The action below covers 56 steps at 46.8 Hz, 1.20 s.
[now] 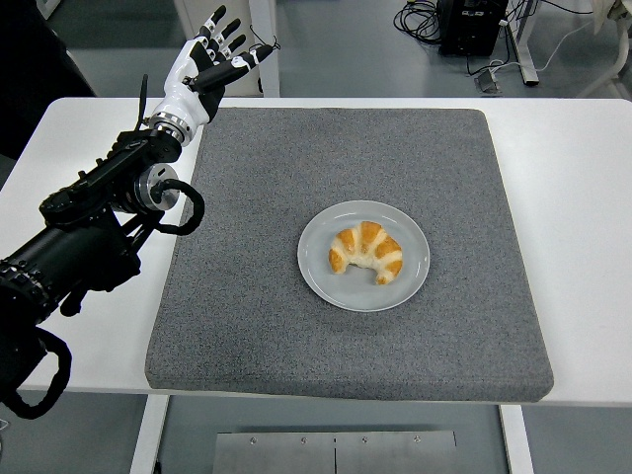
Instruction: Place the bread on the plate
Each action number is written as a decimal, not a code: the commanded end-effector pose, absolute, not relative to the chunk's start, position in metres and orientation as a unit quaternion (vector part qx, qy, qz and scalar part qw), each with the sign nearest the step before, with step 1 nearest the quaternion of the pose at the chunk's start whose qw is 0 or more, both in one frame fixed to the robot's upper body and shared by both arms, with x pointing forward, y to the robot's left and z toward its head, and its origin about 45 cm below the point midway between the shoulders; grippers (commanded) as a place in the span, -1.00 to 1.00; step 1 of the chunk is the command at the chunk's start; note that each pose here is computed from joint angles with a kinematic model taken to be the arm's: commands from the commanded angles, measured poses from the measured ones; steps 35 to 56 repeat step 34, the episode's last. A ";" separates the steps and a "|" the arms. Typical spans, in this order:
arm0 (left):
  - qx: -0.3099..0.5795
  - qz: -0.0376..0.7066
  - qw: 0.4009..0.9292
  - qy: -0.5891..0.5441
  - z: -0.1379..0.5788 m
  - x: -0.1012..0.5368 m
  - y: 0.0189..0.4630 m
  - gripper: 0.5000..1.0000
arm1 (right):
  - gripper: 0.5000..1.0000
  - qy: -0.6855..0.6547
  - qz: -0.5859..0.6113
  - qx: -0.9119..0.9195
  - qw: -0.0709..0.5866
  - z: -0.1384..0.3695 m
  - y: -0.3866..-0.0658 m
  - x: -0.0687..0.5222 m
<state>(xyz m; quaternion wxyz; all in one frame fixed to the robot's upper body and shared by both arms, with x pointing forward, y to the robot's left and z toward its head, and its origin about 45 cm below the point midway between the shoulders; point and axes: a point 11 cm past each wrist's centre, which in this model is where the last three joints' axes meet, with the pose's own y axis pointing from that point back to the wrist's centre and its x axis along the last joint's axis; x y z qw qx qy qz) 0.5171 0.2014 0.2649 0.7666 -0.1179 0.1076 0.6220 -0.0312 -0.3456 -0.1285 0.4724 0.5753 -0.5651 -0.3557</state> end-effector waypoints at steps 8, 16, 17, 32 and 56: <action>-0.131 0.643 0.743 0.132 0.252 0.518 0.209 0.91 | 1.00 -0.565 -0.356 0.575 0.472 -0.129 -0.346 -0.031; -0.150 0.659 0.721 0.156 0.247 0.519 0.218 0.92 | 1.00 -0.565 -0.357 0.576 0.472 -0.129 -0.345 -0.032; -0.152 0.660 0.718 0.158 0.247 0.519 0.220 0.92 | 1.00 -0.565 -0.356 0.576 0.471 -0.129 -0.345 -0.031; -0.158 0.664 0.713 0.161 0.247 0.520 0.226 0.94 | 1.00 -0.565 -0.358 0.578 0.468 -0.129 -0.342 -0.029; -0.158 0.665 0.712 0.161 0.247 0.520 0.227 0.94 | 1.00 -0.563 -0.358 0.579 0.469 -0.129 -0.342 -0.030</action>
